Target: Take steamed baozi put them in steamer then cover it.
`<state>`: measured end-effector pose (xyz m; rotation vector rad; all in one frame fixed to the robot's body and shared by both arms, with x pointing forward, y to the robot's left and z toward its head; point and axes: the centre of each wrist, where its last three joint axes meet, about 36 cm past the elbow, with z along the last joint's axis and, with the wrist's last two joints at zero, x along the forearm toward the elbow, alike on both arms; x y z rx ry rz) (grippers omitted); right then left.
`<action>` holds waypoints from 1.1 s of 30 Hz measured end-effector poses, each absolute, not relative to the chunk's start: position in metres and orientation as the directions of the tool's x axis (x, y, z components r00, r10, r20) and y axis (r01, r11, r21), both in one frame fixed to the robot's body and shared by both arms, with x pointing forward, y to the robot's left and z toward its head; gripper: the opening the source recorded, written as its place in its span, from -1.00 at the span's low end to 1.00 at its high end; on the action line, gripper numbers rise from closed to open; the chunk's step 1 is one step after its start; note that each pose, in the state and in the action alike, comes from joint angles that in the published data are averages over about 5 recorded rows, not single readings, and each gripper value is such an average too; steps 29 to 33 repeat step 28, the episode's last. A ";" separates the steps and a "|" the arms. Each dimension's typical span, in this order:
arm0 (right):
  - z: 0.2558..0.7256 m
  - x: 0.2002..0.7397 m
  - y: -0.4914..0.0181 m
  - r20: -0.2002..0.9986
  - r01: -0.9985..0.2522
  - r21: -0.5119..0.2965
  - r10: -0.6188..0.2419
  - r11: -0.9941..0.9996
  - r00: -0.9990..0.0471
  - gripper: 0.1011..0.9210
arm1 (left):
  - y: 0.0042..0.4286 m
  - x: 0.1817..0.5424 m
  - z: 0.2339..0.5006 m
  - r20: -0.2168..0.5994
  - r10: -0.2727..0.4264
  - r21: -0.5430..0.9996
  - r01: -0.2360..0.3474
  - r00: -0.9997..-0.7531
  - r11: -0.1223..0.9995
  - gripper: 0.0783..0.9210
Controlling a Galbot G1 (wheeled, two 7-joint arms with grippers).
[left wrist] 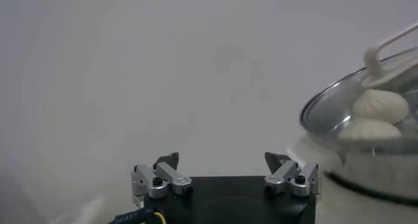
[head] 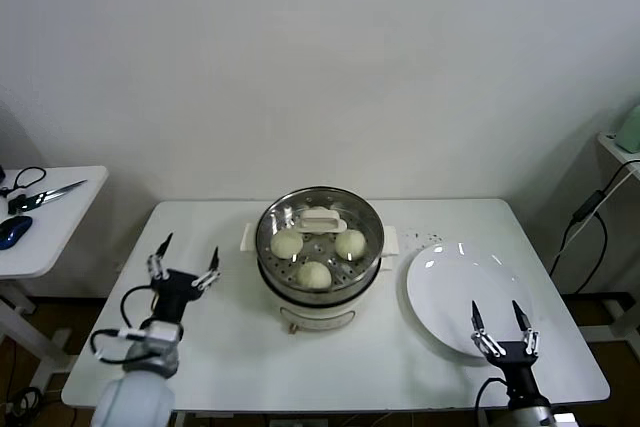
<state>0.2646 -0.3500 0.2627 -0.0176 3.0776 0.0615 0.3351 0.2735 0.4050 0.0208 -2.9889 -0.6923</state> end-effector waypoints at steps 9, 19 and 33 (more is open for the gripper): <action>0.261 0.265 -0.350 -0.048 -0.006 0.032 -0.005 0.999 -0.999 0.76 | 0.314 0.297 0.342 0.090 -0.031 0.217 -0.011 -0.995 0.976 0.77; 0.261 0.264 -0.350 -0.043 -0.008 0.025 -0.007 1.000 -0.999 0.76 | 0.315 0.267 0.305 0.095 -0.014 0.090 -0.006 -0.995 0.996 0.77; 0.261 0.263 -0.349 -0.040 -0.011 0.023 -0.010 1.000 -0.999 0.76 | 0.315 0.257 0.293 0.097 -0.013 0.046 -0.009 -0.995 0.999 0.77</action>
